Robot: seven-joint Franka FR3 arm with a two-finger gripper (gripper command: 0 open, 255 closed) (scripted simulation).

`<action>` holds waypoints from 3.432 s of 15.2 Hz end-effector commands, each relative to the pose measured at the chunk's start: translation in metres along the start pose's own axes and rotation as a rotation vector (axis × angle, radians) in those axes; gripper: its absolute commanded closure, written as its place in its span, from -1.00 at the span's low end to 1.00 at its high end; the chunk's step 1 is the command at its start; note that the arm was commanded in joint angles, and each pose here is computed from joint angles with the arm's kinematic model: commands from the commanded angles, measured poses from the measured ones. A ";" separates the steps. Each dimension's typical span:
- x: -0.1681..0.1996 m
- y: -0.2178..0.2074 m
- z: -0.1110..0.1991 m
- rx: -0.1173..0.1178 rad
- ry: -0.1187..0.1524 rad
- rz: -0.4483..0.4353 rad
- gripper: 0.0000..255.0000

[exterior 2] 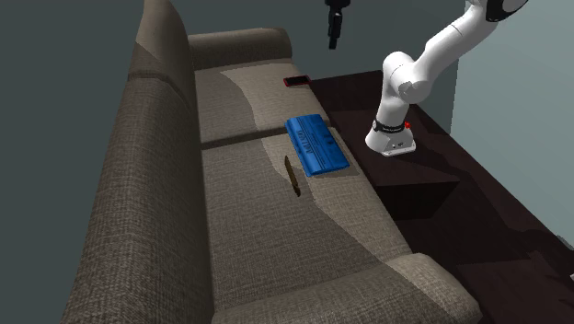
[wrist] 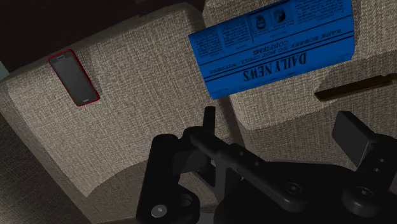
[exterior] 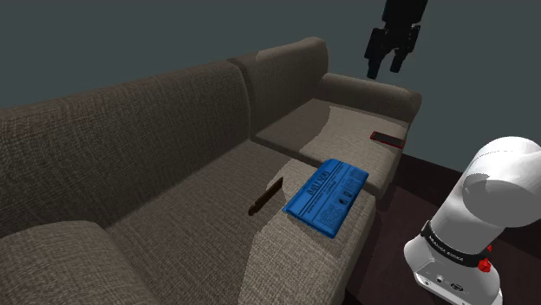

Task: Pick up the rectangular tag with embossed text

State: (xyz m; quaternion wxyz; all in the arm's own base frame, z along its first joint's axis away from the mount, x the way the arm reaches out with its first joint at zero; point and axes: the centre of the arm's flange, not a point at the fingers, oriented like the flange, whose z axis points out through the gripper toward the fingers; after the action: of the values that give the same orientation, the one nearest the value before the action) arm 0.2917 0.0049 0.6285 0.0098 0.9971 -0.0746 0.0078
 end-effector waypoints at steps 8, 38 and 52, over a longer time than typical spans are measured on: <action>0.011 -0.048 0.076 0.018 0.001 0.232 -1.00; 0.128 -0.182 0.361 0.079 0.006 1.039 -1.00; 0.127 -0.182 0.375 0.079 0.006 1.039 1.00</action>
State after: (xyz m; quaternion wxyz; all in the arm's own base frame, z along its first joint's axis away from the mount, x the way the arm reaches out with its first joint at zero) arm 0.4499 0.1579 0.2527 -0.0327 0.8280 -0.5596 0.0172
